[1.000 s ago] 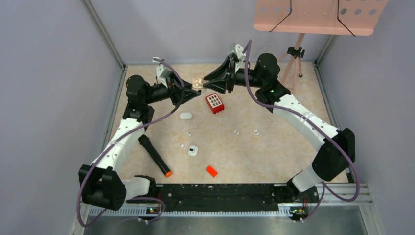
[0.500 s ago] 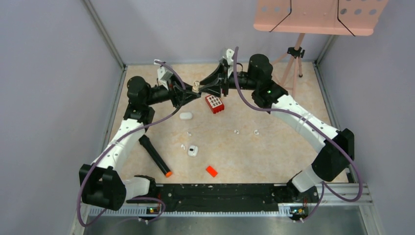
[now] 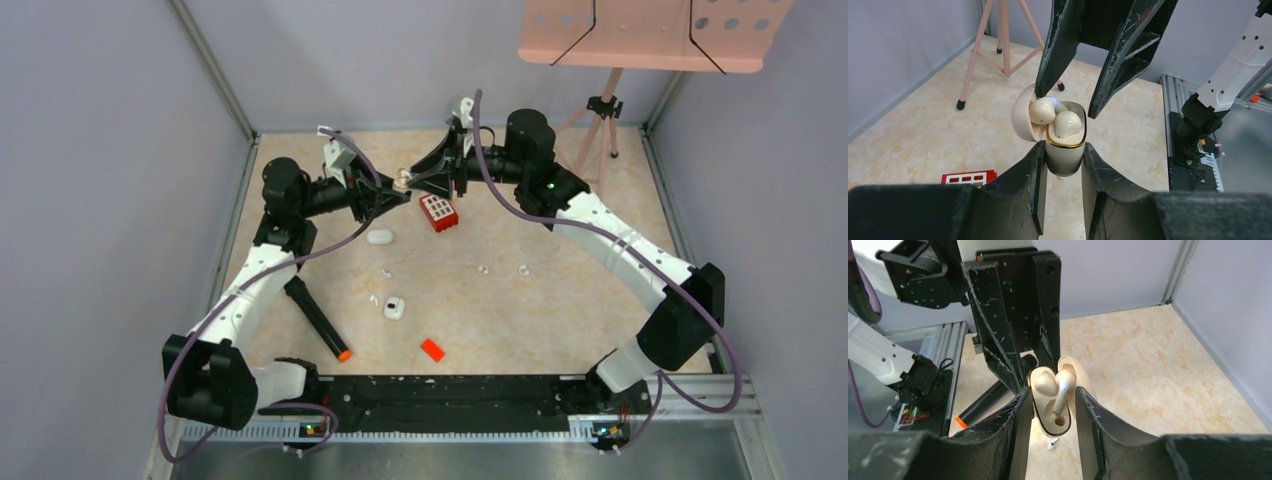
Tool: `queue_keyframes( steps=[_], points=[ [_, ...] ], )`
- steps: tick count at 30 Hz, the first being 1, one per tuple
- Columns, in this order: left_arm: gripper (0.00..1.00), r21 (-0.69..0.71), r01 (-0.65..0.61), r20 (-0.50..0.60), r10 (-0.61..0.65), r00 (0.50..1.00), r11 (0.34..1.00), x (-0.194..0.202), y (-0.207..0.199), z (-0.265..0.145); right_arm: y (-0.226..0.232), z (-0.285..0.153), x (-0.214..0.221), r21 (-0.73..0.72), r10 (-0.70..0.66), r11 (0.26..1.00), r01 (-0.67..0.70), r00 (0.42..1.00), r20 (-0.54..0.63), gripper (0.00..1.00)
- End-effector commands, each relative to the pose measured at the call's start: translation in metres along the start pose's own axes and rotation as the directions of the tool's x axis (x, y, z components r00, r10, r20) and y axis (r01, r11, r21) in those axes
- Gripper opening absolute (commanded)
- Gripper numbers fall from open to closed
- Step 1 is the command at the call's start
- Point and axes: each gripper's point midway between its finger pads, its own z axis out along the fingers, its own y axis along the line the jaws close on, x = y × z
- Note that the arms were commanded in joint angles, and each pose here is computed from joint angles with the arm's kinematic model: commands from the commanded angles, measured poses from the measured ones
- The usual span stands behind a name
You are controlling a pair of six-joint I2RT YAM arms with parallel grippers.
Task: Insert the wireless bluetooth earbuds into the charging case
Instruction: Place the earbud in the charging case.
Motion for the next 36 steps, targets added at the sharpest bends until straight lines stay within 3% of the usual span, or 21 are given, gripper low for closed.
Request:
queue_keyframes(
  steps=[1,14,22,29,31,36],
  points=[
    [0.00,0.023,-0.073,0.015,0.073,0.997,0.997,-0.008,-0.010,-0.002,-0.001,0.000,-0.027,0.034,0.025,0.999,-0.026,0.999,0.035,0.37],
    [0.00,0.045,-0.092,0.007,0.092,0.996,0.995,-0.003,-0.017,-0.005,-0.005,0.007,-0.003,0.029,0.102,0.994,-0.102,0.995,-0.004,0.25],
    [0.00,0.054,-0.105,0.006,0.105,0.994,0.993,-0.003,-0.018,-0.005,-0.007,0.010,0.011,0.027,0.122,0.992,-0.121,0.992,-0.039,0.32],
    [0.00,0.053,-0.107,0.002,0.107,0.994,0.993,0.000,-0.017,-0.005,-0.004,0.011,0.014,0.000,0.127,0.992,-0.127,0.991,-0.042,0.14],
    [0.00,0.053,-0.108,0.000,0.108,0.994,0.993,0.002,-0.017,-0.005,-0.003,0.011,0.013,-0.014,0.129,0.992,-0.129,0.991,-0.037,0.01],
    [0.00,0.065,-0.097,0.000,0.097,0.995,0.993,0.001,-0.020,-0.006,-0.016,0.001,0.009,-0.007,0.199,0.980,-0.199,0.980,0.015,0.00]
  ],
)
